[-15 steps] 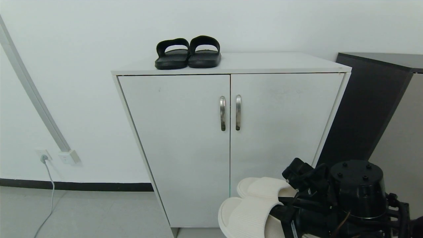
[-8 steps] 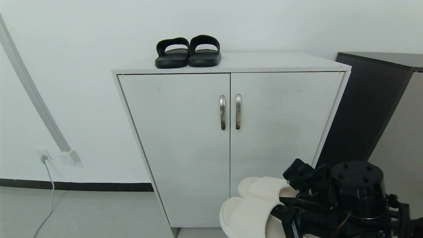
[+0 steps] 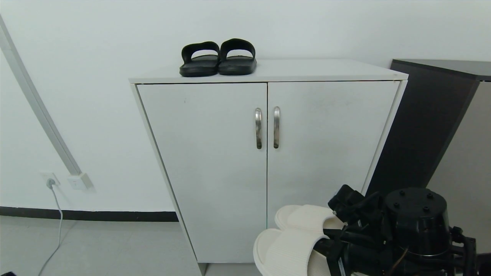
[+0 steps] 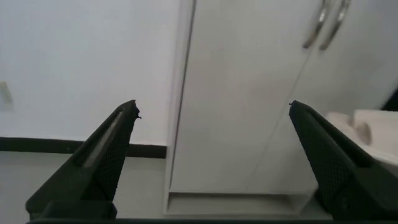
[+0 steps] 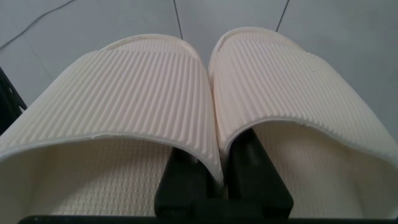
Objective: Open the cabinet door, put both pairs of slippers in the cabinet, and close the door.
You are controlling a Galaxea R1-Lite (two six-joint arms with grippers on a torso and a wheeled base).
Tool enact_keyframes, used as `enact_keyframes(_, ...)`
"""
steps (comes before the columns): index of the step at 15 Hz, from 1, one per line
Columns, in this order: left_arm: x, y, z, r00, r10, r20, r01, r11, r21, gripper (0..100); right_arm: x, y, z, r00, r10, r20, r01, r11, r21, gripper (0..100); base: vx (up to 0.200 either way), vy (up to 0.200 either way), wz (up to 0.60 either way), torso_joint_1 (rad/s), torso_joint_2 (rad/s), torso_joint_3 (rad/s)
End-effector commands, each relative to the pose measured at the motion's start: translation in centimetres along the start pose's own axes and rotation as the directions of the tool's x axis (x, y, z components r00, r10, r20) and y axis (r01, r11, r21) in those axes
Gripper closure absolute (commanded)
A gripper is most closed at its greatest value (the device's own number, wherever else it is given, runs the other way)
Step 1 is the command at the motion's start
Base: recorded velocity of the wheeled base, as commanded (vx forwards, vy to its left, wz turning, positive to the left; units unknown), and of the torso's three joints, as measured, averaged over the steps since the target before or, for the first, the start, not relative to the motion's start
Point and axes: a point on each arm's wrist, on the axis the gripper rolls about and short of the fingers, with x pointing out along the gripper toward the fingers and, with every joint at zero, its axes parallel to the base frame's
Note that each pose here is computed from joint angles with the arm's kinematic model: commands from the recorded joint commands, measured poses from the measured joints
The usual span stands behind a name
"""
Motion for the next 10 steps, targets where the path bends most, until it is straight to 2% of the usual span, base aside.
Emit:
enact_keyframes(1,3.8,0.3,1.1,0.983,-0.107,-0.149,0.103,0.994,-0.035,0,0.0,0.0,-0.1,1.0,0.002,0.004,-0.002,1.0,-0.001,100,0.0,0.0,0.0,0.0,0.0,0.0)
enact_keyframes(3,5.6,0.2,2.0,0.969,-0.183,-0.166,0.179,0.983,-0.042,0,0.0,0.2,-0.2,1.0,0.009,0.0,-0.009,1.0,-0.008,100,0.0,0.0,0.0,0.0,0.0,0.0)
enact_keyframes(4,6.7,0.1,2.5,0.963,-0.204,-0.176,0.203,0.979,-0.025,0,0.1,0.3,-0.2,1.0,0.013,-0.003,-0.013,1.0,-0.01,100,0.0,0.0,0.0,0.0,0.0,0.0)
enact_keyframes(7,9.4,-0.8,3.5,0.93,-0.301,-0.209,0.306,0.952,-0.012,0,0.2,0.4,-0.1,1.0,0.015,0.012,-0.015,1.0,-0.014,100,0.0,0.0,0.0,0.0,0.0,0.0)
enact_keyframes(8,10.7,-1.6,4.2,0.913,-0.358,-0.198,0.365,0.931,-0.004,0,0.2,0.5,-0.1,1.0,0.018,0.015,-0.017,1.0,-0.016,100,0.0,0.0,0.0,0.0,0.0,0.0)
enact_keyframes(9,11.0,-1.8,4.4,0.908,-0.371,-0.195,0.378,0.926,-0.002,0,0.2,0.5,-0.1,1.0,0.019,0.013,-0.019,1.0,-0.016,100,0.0,0.0,0.0,0.0,0.0,0.0)
enact_keyframes(10,12.0,-2.8,5.1,0.885,-0.428,-0.182,0.436,0.9,0.003,0,0.3,0.5,-0.2,1.0,0.017,0.006,-0.017,1.0,-0.013,100,0.0,0.0,0.0,0.0,0.0,0.0)
